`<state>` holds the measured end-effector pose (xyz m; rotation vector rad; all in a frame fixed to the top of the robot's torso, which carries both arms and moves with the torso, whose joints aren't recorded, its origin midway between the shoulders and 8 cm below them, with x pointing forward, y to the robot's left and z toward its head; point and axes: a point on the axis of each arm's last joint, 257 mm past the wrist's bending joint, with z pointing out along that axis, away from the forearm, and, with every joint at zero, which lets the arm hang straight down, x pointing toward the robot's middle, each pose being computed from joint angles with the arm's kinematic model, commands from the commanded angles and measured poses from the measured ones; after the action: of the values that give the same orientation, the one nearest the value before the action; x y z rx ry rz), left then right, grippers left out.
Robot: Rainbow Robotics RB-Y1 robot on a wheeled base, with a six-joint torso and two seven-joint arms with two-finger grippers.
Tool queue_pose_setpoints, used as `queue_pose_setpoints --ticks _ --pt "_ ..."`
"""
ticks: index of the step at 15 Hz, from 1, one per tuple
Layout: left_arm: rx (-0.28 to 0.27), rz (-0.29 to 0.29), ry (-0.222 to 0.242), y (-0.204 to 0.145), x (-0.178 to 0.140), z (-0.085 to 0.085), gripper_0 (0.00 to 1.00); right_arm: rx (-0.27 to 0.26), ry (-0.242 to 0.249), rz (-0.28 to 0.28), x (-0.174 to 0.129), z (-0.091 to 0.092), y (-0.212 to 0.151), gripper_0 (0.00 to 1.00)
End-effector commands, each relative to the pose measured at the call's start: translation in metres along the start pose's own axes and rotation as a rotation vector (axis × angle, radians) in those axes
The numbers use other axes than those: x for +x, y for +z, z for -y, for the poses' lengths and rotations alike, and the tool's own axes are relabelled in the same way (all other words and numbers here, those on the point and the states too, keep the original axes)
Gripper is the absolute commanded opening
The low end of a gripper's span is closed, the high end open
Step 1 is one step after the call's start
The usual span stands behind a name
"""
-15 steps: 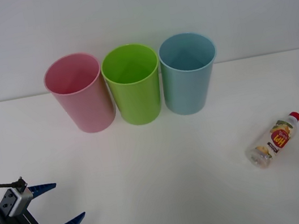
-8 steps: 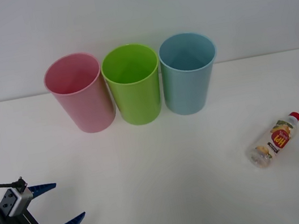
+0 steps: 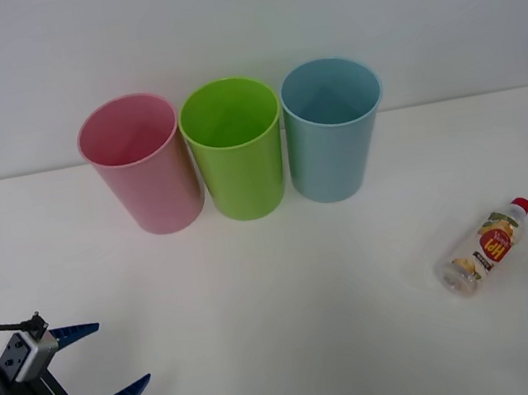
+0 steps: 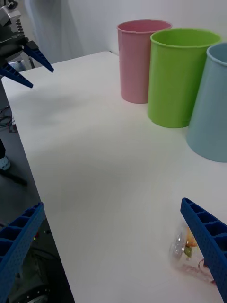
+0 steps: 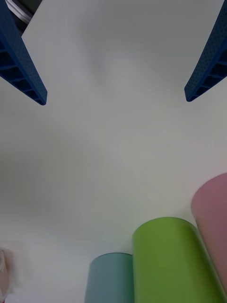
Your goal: Put cans in the blue bin and PET bottles in the pink bin and trash in the green bin.
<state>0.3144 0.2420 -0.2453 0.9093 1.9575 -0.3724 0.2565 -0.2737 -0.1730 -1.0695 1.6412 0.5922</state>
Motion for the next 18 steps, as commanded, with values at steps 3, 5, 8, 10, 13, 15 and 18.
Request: queue_pose_setpoints --ticks 3,5,8,10,13,15,18 --pt "0.0 0.0 0.0 0.0 0.0 0.0 1.0 0.152 0.156 -0.082 -0.005 0.024 -0.009 1.0" --pt "0.0 0.0 0.0 0.0 0.0 0.0 1.0 0.218 0.248 -0.112 -0.004 0.035 -0.012 1.0" --pt "0.0 0.0 0.0 0.0 0.0 0.0 1.0 0.26 0.418 -0.151 0.002 0.036 -0.01 1.0" --pt "0.0 0.0 0.0 0.0 0.0 0.0 1.0 0.302 0.505 -0.174 0.003 0.044 -0.005 1.0" --pt "0.0 0.0 0.0 0.0 0.0 0.0 1.0 0.406 0.59 -0.196 0.02 0.064 -0.004 1.0" --pt "0.0 0.0 0.0 0.0 0.0 0.0 1.0 0.493 0.656 -0.212 0.036 0.076 -0.012 1.0" --pt "0.0 0.0 0.0 0.0 0.0 0.0 1.0 0.572 0.772 -0.188 0.045 0.082 -0.017 1.0"
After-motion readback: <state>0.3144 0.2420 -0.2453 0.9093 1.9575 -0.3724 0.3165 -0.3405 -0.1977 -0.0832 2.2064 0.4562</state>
